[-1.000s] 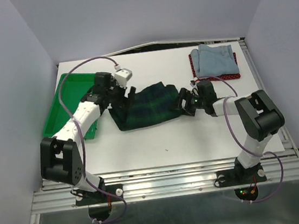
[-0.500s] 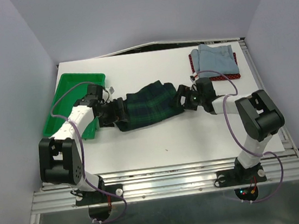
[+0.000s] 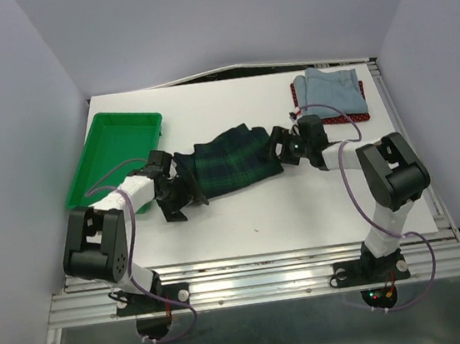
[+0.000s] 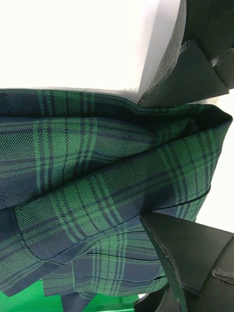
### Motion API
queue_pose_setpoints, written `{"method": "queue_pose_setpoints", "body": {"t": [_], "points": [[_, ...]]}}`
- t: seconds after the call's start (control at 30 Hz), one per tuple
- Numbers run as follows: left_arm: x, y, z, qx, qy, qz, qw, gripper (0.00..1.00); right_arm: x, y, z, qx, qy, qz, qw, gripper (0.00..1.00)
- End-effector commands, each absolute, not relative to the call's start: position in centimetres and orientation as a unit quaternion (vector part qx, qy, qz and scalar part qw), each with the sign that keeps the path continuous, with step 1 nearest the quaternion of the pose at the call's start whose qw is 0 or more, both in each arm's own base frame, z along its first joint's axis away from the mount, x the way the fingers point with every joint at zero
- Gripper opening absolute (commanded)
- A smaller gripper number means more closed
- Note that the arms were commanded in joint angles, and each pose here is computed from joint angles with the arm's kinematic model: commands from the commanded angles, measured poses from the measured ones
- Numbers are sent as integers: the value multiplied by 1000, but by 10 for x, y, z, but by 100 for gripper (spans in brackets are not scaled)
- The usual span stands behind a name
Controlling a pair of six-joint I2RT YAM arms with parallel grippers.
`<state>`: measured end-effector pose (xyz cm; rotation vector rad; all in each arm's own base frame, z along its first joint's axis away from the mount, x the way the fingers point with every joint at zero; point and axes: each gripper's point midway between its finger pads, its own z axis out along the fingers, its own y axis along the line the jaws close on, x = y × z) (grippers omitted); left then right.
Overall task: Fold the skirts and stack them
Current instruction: Fold the skirt, then neatly place the folded skirt to the corner
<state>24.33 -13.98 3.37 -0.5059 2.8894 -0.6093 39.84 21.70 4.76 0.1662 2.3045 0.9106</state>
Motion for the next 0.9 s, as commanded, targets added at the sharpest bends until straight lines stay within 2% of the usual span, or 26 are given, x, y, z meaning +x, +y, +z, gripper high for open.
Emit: {"method": "queue_pose_setpoints", "body": {"t": [0.0,0.13,0.2,0.3,0.33,0.43,0.87], "points": [[274,-162,53,-164,944,-249,140,98,385,204,8,89,907,306,275,88],[273,-176,59,-140,934,-290,153,98,381,206,5,96,907,313,264,88],[276,-180,74,-124,923,-314,183,98,377,206,3,104,908,314,257,89],[289,-179,105,-129,898,-336,253,98,367,208,2,115,906,327,242,97],[287,-178,106,-154,895,-337,250,98,363,211,4,117,904,339,233,100],[281,-170,95,-186,903,-320,219,98,356,213,9,115,902,350,227,100],[284,-146,76,-243,894,-280,250,98,330,204,4,169,910,338,172,100]]}}
